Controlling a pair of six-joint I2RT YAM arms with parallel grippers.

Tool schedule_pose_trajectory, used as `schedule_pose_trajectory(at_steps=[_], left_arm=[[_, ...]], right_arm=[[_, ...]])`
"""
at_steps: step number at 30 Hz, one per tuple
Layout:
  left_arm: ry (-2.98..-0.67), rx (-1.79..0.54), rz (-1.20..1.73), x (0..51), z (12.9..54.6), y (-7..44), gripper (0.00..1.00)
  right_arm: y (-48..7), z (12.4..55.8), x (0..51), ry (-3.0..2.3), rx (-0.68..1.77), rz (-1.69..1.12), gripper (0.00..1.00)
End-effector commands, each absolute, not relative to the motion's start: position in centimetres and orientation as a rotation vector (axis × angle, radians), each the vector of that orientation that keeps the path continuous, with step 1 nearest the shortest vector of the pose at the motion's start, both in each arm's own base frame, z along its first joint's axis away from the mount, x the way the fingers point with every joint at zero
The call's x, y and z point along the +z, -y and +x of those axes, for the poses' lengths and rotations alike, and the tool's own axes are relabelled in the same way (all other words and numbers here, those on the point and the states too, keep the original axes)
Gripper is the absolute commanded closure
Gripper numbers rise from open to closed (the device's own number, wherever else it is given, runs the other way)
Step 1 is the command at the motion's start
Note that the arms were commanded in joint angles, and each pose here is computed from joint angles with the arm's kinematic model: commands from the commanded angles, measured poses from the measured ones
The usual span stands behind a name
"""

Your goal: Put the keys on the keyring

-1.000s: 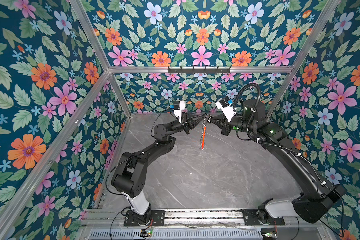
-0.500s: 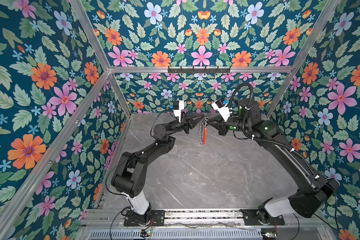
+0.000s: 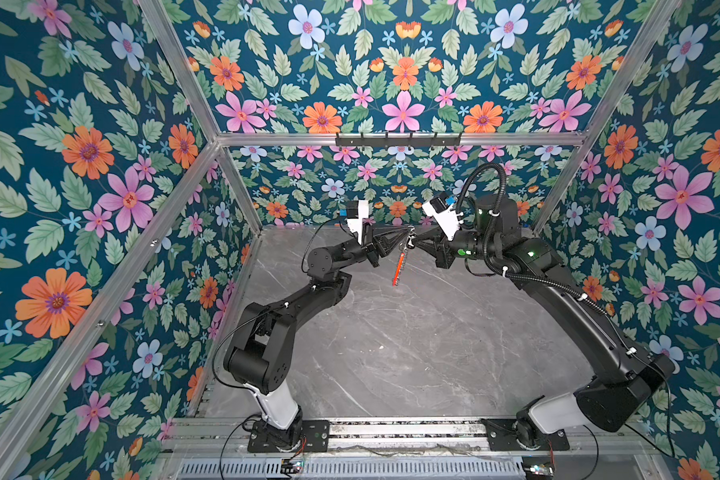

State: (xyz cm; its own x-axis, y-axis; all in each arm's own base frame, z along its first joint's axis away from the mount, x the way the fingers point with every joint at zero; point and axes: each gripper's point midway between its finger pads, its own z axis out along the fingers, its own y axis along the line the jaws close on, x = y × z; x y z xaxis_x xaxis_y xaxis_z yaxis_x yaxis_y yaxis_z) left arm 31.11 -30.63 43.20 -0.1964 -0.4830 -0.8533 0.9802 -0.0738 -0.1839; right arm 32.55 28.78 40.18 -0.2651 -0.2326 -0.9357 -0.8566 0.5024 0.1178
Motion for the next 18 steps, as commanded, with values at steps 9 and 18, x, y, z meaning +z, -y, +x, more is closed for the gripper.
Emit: schedule_pose_trajectory(at_steps=[9, 18], left_arm=[[-0.885, -1.557, 0.754, 44.2, 30.4, 30.3, 1.0], [-0.875, -1.55, 0.753, 44.6, 30.4, 30.1, 1.0]], right_arm=[[-28.3, 32.3, 40.5, -1.749, 0.765, -0.919, 1.0], [-27.5, 32.3, 39.3, -1.777, 0.716, -0.91, 1.0]])
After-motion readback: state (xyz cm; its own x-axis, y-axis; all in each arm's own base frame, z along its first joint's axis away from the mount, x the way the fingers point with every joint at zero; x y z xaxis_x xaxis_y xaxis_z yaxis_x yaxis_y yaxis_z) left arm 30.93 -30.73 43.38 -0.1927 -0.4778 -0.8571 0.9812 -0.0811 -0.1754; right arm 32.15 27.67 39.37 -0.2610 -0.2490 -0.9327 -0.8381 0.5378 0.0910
